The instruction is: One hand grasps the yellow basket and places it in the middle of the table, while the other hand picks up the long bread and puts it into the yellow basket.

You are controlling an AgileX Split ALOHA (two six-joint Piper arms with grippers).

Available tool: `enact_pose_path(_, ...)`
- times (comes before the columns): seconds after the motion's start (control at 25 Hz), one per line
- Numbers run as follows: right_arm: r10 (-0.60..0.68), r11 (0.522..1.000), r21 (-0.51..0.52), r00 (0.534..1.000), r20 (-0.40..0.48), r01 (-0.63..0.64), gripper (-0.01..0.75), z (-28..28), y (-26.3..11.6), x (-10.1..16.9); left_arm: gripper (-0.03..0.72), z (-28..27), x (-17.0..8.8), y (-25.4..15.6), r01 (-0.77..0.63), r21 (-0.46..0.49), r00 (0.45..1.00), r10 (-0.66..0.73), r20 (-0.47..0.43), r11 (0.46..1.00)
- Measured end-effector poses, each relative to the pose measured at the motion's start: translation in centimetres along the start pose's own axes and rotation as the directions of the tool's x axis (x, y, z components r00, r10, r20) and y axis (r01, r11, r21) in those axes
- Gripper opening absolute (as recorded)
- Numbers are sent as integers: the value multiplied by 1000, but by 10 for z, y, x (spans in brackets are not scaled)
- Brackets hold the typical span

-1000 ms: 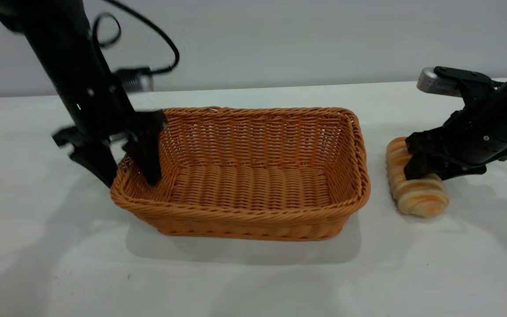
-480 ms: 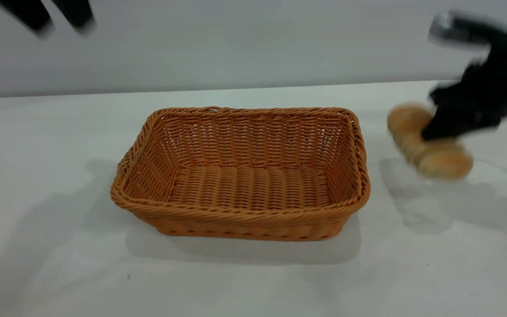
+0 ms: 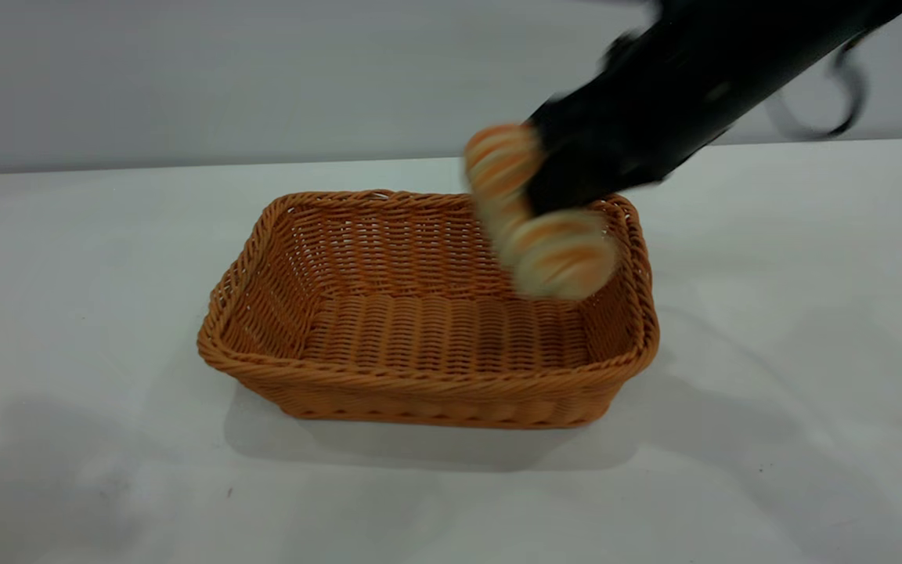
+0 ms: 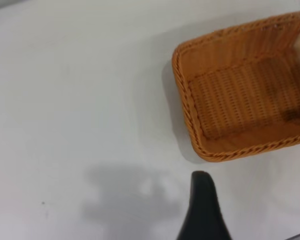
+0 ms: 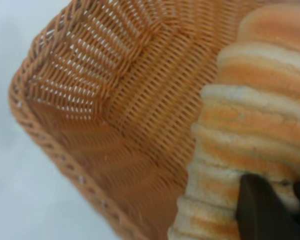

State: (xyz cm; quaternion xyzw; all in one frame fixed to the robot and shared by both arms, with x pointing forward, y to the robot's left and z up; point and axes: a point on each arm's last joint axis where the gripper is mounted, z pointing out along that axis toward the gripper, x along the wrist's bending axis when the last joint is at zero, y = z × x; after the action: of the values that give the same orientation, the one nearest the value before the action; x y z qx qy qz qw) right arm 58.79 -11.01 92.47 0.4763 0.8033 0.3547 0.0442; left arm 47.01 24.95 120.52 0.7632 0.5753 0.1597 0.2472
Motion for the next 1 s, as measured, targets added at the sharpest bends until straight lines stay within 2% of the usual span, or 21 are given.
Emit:
enact_pose_path(0.08, -2, 1000, 13, 1000, 5, 2, 141, 21, -4, 5, 584, -11, -1, -7, -1, -25, 1000, 1, -4, 1000)
enact_pose_path(0.2, 6, 1000, 28, 1000, -20, -5, 311, 32, -3, 4, 584, -21, -1, -18, -7, -44, 1000, 6, -25, 999)
enact_pose_path(0.36, -13, 999, 38, 986, -165, 19, 548, 4, 10, 14, 584, -37, -2, -42, -14, -69, 999, 11, -53, 997)
enact_pose_path(0.44, -27, 997, 59, 966, -257, 43, 601, -27, 18, 21, 584, -44, -4, -59, -14, -82, 999, 9, -54, 997)
enact_pose_path(0.56, -56, 993, 84, 949, -310, 86, 599, -86, 29, 30, 584, -55, -7, -91, -1, -108, 999, -5, -54, 994)
enact_pose_path(0.72, -104, 976, 155, 956, -275, 151, 543, -160, 25, 48, 584, -59, -10, -143, 38, -135, 998, -46, -51, 990)
enact_pose_path(0.84, -127, 960, 222, 973, -194, 170, 525, -206, 11, 59, 584, -52, -11, -178, 54, -135, 996, -62, -57, 989)
enact_pose_path(1.0, -137, 962, 231, 990, -41, 142, 521, -255, -19, 66, 584, -35, -9, -217, 55, -119, 994, -66, -90, 991)
